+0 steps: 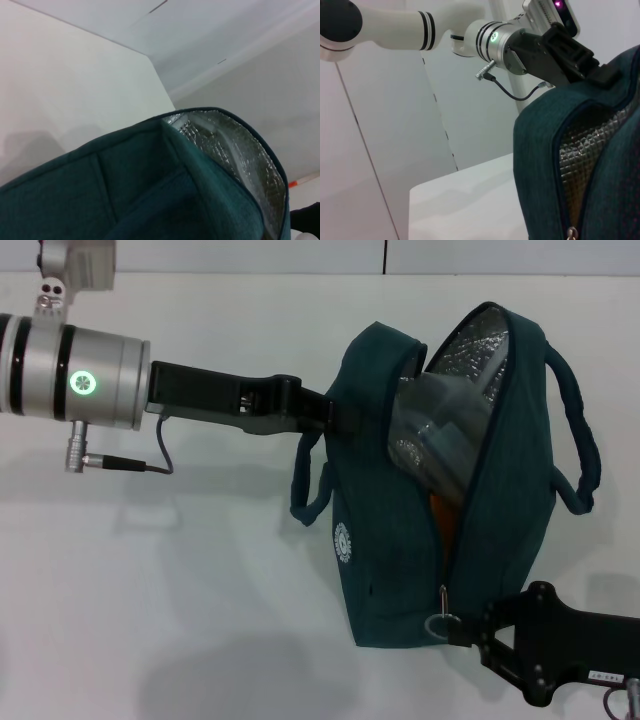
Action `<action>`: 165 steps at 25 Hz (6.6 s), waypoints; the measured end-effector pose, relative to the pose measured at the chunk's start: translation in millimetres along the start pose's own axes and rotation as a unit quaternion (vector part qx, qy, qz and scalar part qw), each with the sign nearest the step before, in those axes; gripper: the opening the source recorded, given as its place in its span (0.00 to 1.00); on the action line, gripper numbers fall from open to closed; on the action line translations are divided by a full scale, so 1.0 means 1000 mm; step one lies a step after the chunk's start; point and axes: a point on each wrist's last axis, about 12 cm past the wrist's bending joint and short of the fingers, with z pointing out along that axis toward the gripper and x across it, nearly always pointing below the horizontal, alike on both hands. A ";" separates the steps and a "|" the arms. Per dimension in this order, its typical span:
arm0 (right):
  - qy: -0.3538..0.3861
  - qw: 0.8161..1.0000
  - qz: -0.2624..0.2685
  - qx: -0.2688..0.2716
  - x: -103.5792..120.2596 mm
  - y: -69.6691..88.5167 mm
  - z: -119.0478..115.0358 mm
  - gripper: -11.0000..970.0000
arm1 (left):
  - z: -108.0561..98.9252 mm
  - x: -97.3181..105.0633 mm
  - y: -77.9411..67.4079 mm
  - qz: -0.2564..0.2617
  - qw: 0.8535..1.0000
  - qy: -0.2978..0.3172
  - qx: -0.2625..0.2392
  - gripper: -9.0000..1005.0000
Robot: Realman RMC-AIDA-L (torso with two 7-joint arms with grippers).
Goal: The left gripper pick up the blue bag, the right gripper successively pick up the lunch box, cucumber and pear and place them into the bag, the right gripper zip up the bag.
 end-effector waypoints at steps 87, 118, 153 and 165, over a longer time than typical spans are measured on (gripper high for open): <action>-0.207 0.967 -0.143 0.025 -0.133 -0.068 0.052 0.03 | -0.030 0.133 0.049 0.292 0.916 -0.275 -0.017 0.78; -0.206 0.968 -0.140 0.032 -0.133 -0.070 0.052 0.03 | 0.011 0.104 0.051 0.328 0.912 -0.245 -0.012 0.48; -0.235 0.969 0.064 0.036 -0.140 -0.082 0.044 0.03 | 0.016 0.110 0.051 0.346 0.918 -0.193 -0.002 0.08; -0.242 0.963 0.078 0.084 -0.137 -0.093 0.037 0.04 | 0.022 0.117 0.046 0.366 0.920 -0.135 0.036 0.09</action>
